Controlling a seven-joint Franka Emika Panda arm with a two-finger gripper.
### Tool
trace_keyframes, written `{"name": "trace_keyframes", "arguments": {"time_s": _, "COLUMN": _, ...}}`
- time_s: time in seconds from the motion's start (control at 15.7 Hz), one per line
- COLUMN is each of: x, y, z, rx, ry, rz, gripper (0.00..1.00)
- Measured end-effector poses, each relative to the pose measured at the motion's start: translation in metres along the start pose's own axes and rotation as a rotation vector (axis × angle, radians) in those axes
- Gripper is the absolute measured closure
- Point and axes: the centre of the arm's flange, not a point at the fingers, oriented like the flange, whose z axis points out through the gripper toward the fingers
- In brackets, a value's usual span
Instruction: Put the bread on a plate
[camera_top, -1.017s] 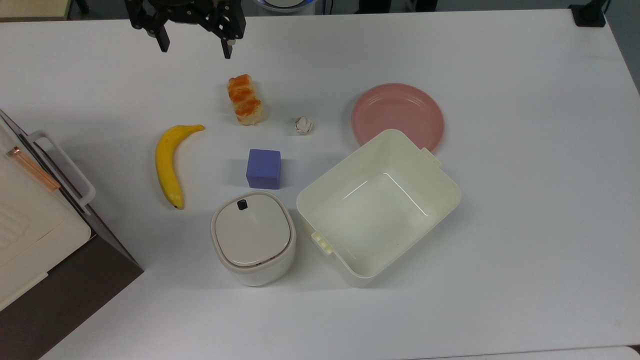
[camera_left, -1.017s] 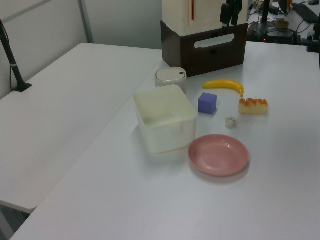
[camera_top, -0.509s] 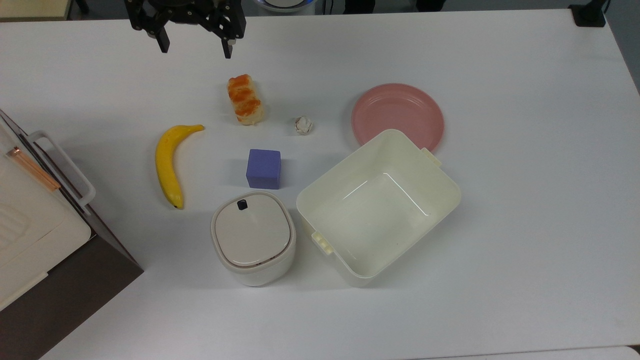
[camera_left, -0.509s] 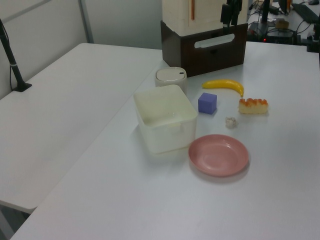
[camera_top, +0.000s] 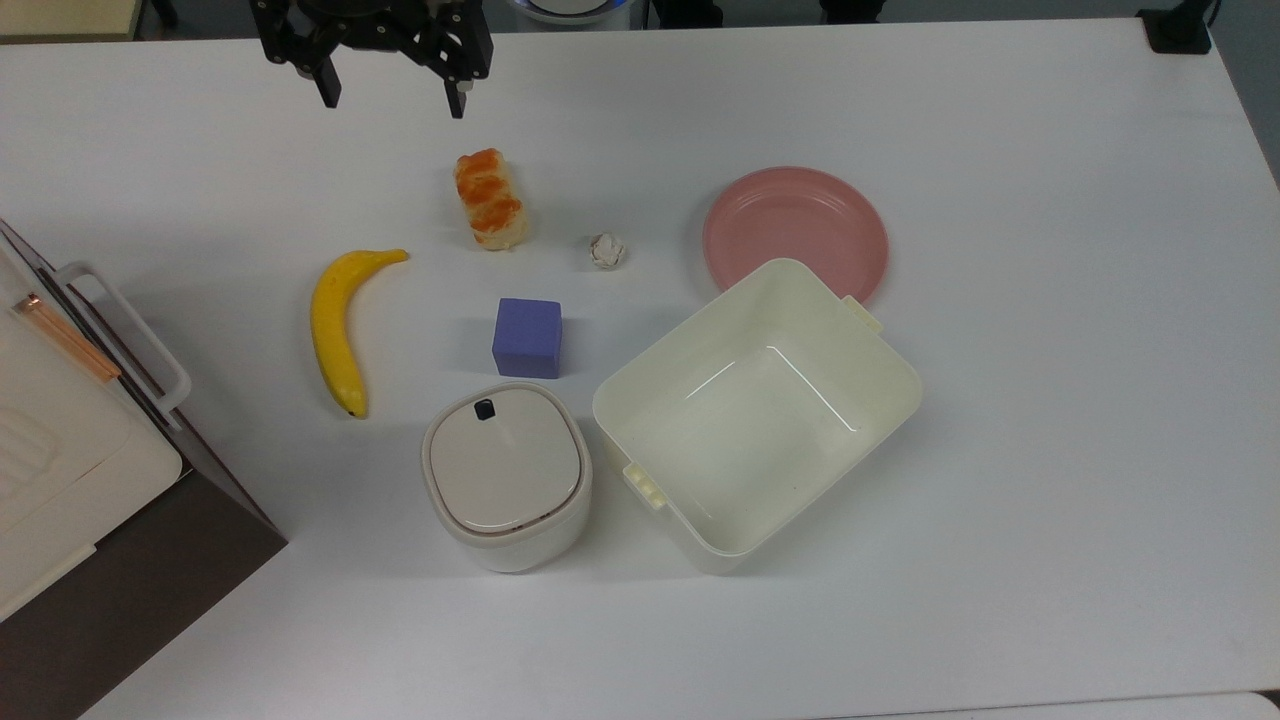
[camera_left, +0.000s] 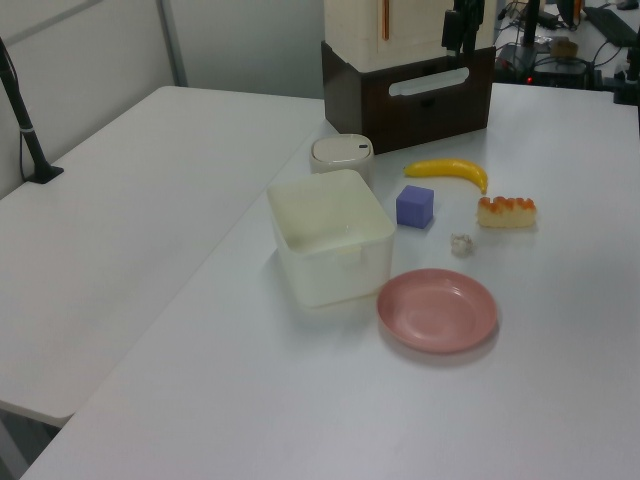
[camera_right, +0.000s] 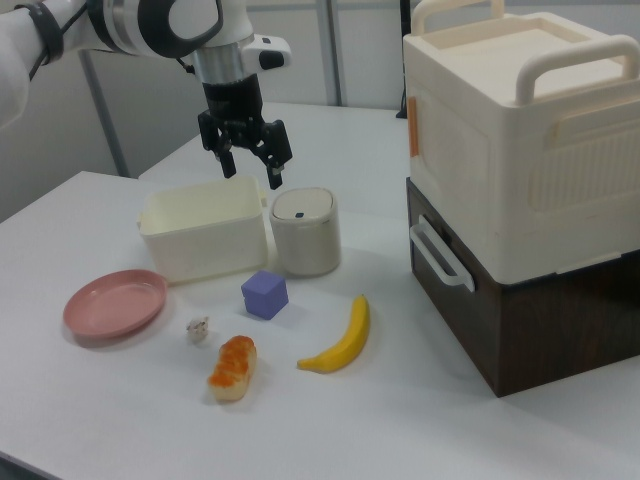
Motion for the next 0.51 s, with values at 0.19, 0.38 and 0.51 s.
{"name": "trace_keyframes", "arguments": {"time_s": 0.19, "x": -0.001, "y": 0.0, "z": 0.006, "rx": 0.001, "ry": -0.012, "rz": -0.012, "gripper": 0.0}}
{"name": "trace_keyframes", "arguments": {"time_s": 0.38, "x": -0.004, "y": -0.001, "z": 0.014, "rx": 0.002, "ry": -0.032, "rz": -0.035, "gripper": 0.0}}
{"name": "trace_keyframes", "arguments": {"time_s": 0.51, "x": -0.007, "y": -0.001, "z": 0.017, "rx": 0.003, "ry": -0.042, "rz": -0.045, "gripper": 0.0}}
